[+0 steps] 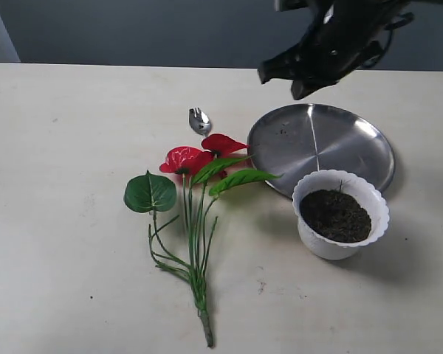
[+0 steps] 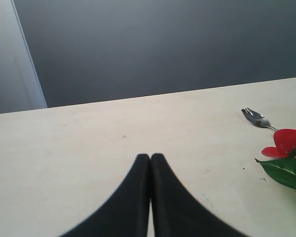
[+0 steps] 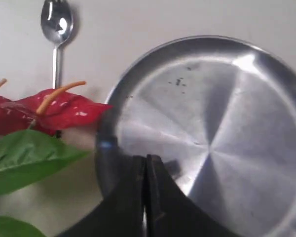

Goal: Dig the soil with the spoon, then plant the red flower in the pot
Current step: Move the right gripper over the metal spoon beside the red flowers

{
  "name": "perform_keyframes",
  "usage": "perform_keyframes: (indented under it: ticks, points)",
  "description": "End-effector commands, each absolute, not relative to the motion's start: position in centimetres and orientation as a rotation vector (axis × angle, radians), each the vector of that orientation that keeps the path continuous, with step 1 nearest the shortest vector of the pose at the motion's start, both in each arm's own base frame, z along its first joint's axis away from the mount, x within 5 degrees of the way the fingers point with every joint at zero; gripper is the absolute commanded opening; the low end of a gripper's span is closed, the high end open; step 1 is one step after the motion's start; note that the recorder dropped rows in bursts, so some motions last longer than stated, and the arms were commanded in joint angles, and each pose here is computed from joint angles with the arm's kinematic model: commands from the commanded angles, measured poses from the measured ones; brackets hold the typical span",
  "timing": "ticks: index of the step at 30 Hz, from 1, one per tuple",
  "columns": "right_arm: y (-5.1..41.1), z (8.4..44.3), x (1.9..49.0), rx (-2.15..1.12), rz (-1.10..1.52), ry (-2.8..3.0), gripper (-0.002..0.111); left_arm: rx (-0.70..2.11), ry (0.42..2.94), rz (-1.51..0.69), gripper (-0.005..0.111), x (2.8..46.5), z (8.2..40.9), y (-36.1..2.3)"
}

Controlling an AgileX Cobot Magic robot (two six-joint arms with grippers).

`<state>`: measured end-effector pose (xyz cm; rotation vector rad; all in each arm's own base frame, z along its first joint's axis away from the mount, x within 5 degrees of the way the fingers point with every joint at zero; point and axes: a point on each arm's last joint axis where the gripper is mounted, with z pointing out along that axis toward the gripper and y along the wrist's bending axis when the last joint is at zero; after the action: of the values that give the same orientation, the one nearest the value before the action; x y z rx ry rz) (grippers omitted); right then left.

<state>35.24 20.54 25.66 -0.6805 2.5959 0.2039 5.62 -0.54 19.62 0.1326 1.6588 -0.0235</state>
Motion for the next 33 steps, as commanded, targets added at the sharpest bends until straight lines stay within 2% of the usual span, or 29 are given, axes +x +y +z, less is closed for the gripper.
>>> perform_keyframes:
  ticks: [1, 3, 10, 16, 28, 33]
  points:
    - [25.7, 22.1, 36.8, -0.8, 0.17, 2.646, -0.001, 0.137, 1.642, -0.029, 0.0, 5.6, 19.8, -0.6]
    - [27.3, 19.8, 37.7, -0.83, 0.126, 2.737, -0.001, 0.137, 1.642, -0.029, 0.0, 5.6, 19.8, -0.6]
    - [27.8, 16.6, 38.1, -0.845, 0.081, 2.866, -0.001, 0.137, 1.642, -0.029, 0.0, 5.6, 19.8, -0.6]
    - [29.4, 16.0, 37.5, -0.829, 0.221, 2.865, -0.001, 0.137, 1.642, -0.029, 0.0, 5.6, 19.8, -0.6]
    - [35.3, 13.6, 33.9, -0.993, 0.279, 2.759, -0.001, 0.137, 1.642, -0.029, 0.0, 5.6, 19.8, -0.6]
    - [37.2, 13.9, 32.8, -1.028, 0.319, 2.683, -0.001, 0.137, 1.642, -0.029, 0.0, 5.6, 19.8, -0.6]
